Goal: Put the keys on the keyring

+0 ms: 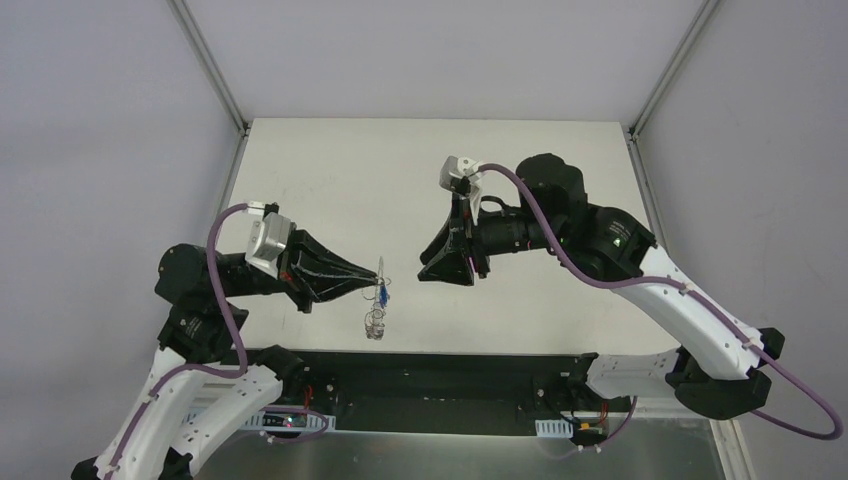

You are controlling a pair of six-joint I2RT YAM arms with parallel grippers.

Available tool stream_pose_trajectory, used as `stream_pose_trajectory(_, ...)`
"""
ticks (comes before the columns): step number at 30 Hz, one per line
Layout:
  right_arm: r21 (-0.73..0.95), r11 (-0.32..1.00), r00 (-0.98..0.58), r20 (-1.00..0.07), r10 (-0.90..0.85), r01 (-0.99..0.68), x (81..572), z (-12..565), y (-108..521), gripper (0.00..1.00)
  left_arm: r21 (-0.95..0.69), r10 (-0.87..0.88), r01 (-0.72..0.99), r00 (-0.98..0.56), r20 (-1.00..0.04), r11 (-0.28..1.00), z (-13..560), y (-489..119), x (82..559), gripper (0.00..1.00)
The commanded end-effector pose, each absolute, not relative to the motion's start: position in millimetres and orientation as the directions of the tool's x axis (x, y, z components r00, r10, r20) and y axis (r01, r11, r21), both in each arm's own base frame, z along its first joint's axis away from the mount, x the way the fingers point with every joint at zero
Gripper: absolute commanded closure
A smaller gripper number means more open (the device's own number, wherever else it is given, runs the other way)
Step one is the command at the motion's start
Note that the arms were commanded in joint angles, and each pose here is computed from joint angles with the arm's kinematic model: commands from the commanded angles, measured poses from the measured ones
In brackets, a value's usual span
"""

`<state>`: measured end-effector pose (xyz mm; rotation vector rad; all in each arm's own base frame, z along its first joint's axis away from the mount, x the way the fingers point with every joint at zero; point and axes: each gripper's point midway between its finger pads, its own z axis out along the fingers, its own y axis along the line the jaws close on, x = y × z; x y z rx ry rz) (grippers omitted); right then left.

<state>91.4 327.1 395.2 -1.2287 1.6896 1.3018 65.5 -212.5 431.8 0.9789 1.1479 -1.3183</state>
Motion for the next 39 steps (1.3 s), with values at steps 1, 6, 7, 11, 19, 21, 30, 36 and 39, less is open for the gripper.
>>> stream_pose_trajectory(1, 0.185, -0.076, -0.168, -0.967, -0.190, -0.980, 79.1, 434.3, 331.0, 0.60, 0.016, -0.319, 0.998, 0.032, -0.947, 0.053, 462.7, -213.1, 68.3, 1.00)
stream_pose_trajectory(6, 0.156, -0.204, -0.116, -0.974, -0.195, -0.966, 61.3, 448.5, 337.8, 0.59, 0.032, -0.350, 0.997, 0.053, -0.935, 0.065, 467.3, -212.2, 69.6, 1.00)
stream_pose_trajectory(7, 0.147, -0.213, -0.106, -0.976, -0.190, -0.966, 61.1, 450.1, 339.8, 0.59, 0.033, -0.355, 0.997, 0.053, -0.933, 0.063, 468.7, -212.3, 69.5, 1.00)
stream_pose_trajectory(11, 0.121, -0.223, -0.080, -0.980, -0.184, -0.967, 64.1, 451.4, 348.2, 0.58, 0.035, -0.366, 0.998, 0.053, -0.929, 0.055, 471.5, -212.1, 67.9, 1.00)
stream_pose_trajectory(19, 0.106, -0.239, -0.065, -0.983, -0.172, -0.965, 63.9, 454.9, 357.3, 0.57, 0.037, -0.367, 0.998, 0.051, -0.929, 0.045, 470.7, -212.1, 66.0, 1.00)
stream_pose_trajectory(21, 0.105, -0.240, -0.064, -0.983, -0.170, -0.965, 63.4, 455.2, 359.5, 0.57, 0.036, -0.366, 0.998, 0.049, -0.929, 0.043, 470.6, -212.2, 65.7, 1.00)
stream_pose_trajectory(30, 0.089, -0.224, -0.058, -0.988, -0.140, -0.970, 64.5, 464.0, 364.9, 0.60, 0.033, -0.362, 0.999, 0.043, -0.931, 0.033, 469.3, -212.5, 64.4, 1.00)
stream_pose_trajectory(36, 0.088, -0.219, -0.059, -0.989, -0.134, -0.972, 64.7, 465.7, 366.3, 0.64, 0.033, -0.358, 0.999, 0.040, -0.933, 0.026, 468.5, -213.2, 64.2, 1.00)
stream_pose_trajectory(39, 0.089, -0.219, -0.060, -0.989, -0.136, -0.972, 64.0, 465.4, 367.0, 0.72, 0.033, -0.357, 0.999, 0.040, -0.933, 0.024, 468.2, -213.4, 64.1, 1.00)
